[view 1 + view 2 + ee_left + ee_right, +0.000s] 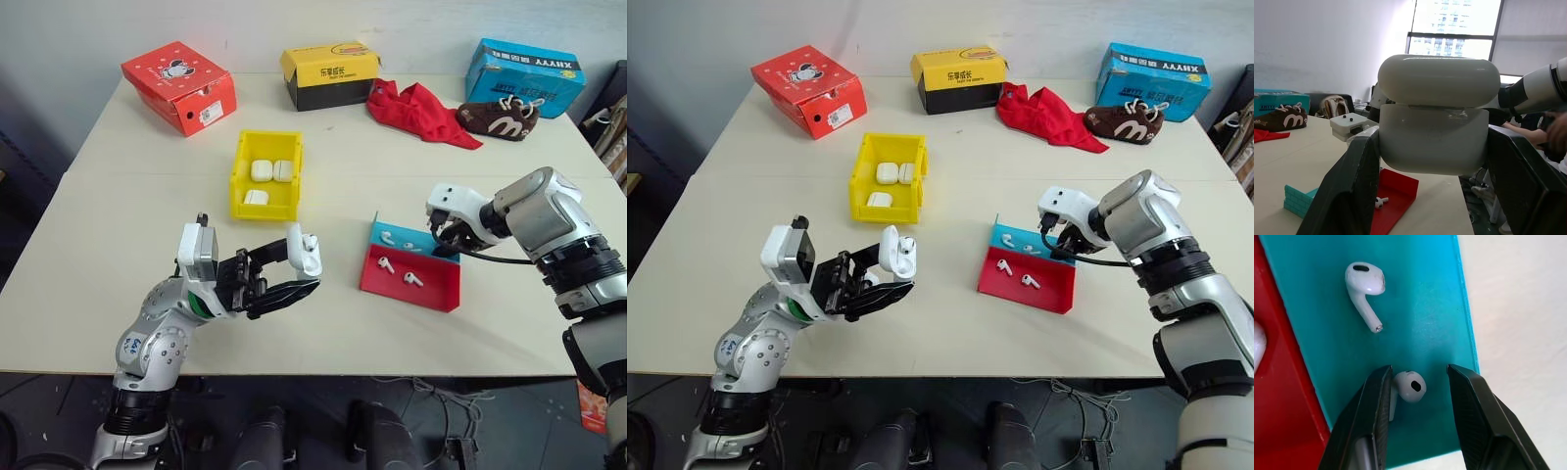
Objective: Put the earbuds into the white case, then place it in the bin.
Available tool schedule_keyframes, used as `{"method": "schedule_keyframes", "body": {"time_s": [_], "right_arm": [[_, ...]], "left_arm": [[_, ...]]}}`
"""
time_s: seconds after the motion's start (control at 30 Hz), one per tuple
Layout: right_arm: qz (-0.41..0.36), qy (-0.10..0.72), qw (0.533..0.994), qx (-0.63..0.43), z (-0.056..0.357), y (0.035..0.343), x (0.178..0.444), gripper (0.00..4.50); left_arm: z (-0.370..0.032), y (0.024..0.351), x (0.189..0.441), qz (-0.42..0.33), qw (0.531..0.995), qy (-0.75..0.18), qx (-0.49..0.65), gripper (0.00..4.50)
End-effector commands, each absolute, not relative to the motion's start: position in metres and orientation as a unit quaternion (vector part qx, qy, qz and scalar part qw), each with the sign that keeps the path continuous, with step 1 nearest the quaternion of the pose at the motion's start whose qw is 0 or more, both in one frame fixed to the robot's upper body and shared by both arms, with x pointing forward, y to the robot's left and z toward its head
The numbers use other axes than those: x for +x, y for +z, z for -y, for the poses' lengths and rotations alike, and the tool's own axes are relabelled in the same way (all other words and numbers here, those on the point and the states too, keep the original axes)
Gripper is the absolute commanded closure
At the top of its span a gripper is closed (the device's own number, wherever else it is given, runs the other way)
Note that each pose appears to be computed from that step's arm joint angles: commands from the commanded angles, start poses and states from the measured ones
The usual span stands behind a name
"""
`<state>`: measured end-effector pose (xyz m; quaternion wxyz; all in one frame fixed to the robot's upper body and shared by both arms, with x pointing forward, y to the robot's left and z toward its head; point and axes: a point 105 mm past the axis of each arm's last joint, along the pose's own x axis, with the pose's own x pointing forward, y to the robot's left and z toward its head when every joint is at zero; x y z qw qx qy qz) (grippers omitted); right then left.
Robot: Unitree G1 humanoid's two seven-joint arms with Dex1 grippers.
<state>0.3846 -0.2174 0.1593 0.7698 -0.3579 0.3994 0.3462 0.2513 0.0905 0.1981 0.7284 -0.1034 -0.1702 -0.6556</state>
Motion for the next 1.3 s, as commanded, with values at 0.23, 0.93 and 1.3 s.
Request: {"method": "schedule_keyframes", "body": {"time_s": [0.23,0.93,1.3], "right_arm": [[-0.421,0.337,0.758,-0.368,0.219,0.166,0.383,2.71],[-0.445,0.331,0.747,-0.367,0.224,0.154,0.375,3.67],[-0.426,0.338,0.756,-0.364,0.22,0.162,0.377,4.23]], "left_arm": [[-0.087,0.204,0.245,0.192,0.721,-0.659,-0.096,1.72],[-0.089,0.202,0.245,0.19,0.722,-0.658,-0.097,1.72],[-0.091,0.201,0.246,0.188,0.721,-0.66,-0.096,1.72]]}}
